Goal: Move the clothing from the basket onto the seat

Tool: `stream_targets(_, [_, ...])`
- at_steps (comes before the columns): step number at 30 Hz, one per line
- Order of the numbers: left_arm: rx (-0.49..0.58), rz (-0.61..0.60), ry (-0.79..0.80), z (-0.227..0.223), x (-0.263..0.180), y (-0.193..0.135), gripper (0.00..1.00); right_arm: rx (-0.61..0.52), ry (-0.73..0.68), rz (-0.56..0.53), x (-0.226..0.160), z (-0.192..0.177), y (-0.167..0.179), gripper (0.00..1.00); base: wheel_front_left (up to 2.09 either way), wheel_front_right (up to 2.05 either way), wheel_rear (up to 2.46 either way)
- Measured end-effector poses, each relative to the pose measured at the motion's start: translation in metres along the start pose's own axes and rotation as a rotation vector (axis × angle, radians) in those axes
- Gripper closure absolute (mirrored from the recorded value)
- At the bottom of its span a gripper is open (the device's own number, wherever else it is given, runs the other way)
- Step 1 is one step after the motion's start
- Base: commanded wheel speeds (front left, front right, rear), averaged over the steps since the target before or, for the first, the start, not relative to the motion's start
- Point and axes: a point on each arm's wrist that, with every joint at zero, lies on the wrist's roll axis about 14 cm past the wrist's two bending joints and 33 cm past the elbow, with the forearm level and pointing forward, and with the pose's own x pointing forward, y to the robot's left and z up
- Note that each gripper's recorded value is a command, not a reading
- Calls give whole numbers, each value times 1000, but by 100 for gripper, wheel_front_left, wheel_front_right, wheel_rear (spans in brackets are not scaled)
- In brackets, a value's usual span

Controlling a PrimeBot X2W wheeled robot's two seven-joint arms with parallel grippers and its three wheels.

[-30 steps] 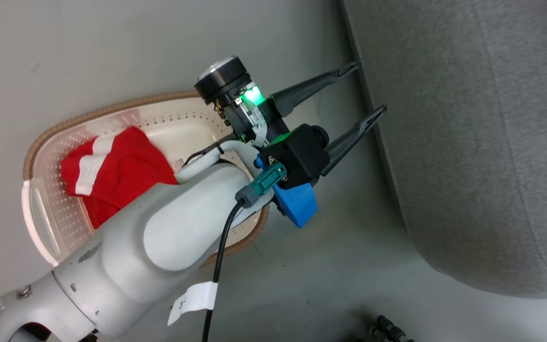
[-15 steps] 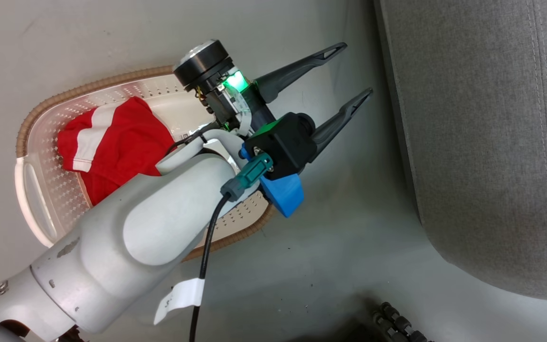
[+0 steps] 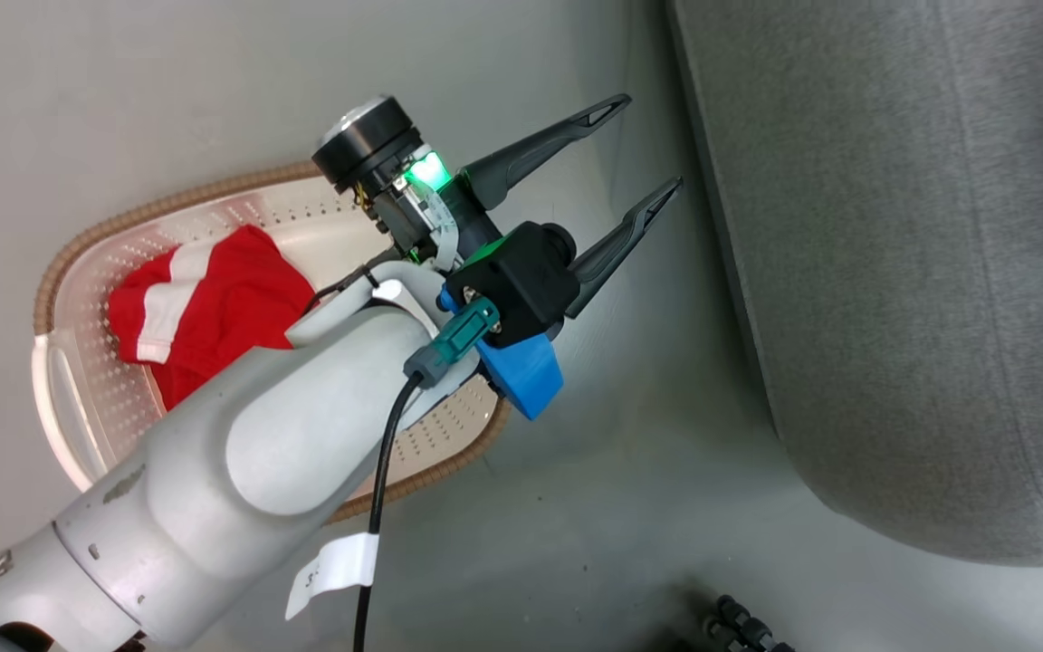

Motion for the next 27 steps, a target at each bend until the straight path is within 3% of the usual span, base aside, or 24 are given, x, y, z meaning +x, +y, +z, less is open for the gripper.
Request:
stream_targets(10, [15,40,-30,43,-7,-17,0,-30,12,-38,-68,-2,-44,0,0,0,0])
stream_targets(16, [16,133,-79,86,-19,-20,0,-10,-155,-50,-93,53,-62,0,0,0,0])
stream_targets(22, [32,284,-157,133,-47,-12,0,54,-338,35,-116,110,-40,0,0,0,0])
stream_targets(27, [49,454,-212,160,-86,9,0,98,-472,159,-129,153,2,0,0,0,0])
